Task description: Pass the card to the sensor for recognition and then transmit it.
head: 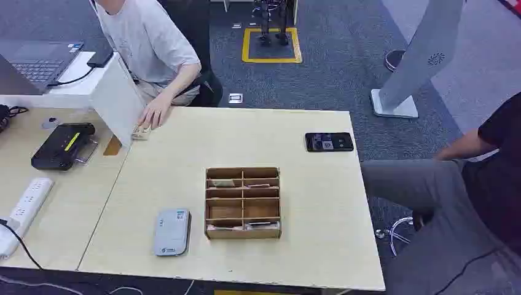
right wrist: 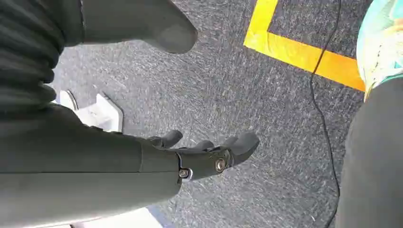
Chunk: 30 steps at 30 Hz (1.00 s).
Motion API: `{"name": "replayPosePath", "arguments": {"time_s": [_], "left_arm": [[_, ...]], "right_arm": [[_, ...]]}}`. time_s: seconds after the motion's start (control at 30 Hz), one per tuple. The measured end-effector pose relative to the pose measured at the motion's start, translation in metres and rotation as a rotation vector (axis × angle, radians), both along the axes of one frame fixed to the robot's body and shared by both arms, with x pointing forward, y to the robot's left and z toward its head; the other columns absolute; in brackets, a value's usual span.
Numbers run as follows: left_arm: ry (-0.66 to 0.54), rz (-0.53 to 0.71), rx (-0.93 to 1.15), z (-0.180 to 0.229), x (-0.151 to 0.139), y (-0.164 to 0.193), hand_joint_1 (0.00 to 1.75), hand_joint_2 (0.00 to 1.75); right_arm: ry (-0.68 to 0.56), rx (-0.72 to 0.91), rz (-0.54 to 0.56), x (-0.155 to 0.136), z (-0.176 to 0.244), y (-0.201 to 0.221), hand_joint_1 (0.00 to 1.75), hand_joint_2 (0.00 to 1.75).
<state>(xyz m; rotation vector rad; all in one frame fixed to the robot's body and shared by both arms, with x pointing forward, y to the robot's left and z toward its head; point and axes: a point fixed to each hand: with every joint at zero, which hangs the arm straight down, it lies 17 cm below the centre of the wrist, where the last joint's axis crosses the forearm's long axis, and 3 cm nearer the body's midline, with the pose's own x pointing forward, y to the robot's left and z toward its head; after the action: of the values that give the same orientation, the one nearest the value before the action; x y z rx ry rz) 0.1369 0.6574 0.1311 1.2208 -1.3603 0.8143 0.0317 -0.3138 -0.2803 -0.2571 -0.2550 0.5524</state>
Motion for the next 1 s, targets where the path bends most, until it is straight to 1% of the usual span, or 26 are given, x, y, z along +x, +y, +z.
{"name": "replayPosePath", "arguments": {"time_s": [0.1,0.23,0.33,0.43,0.57,0.73,1.0], "left_arm": [[-0.067,-0.106,0.087,0.035,0.037,-0.011,0.0,1.75],[-0.128,-0.267,0.193,0.076,0.085,-0.037,0.0,1.75],[-0.144,-0.386,0.285,0.104,0.117,-0.062,0.0,1.75],[-0.142,-0.489,0.379,0.125,0.142,-0.09,0.0,1.75],[-0.109,-0.603,0.501,0.144,0.171,-0.127,0.0,1.75],[-0.045,-0.715,0.643,0.153,0.199,-0.17,0.0,1.75],[0.051,-0.868,0.87,0.154,0.228,-0.241,0.0,1.75]], "right_arm": [[0.0,0.002,0.007,0.0,-0.001,0.003,0.0,1.75],[-0.003,0.009,0.013,0.0,-0.002,0.007,0.0,1.75],[-0.006,0.016,0.019,0.001,-0.002,0.011,0.0,1.75],[-0.005,0.022,0.025,0.002,-0.002,0.015,0.0,1.75],[-0.006,0.03,0.035,0.004,-0.002,0.018,0.0,1.75],[-0.014,0.033,0.047,0.007,-0.002,0.022,0.0,1.75],[-0.014,0.045,0.08,0.01,-0.002,0.028,0.0,1.75]]}}
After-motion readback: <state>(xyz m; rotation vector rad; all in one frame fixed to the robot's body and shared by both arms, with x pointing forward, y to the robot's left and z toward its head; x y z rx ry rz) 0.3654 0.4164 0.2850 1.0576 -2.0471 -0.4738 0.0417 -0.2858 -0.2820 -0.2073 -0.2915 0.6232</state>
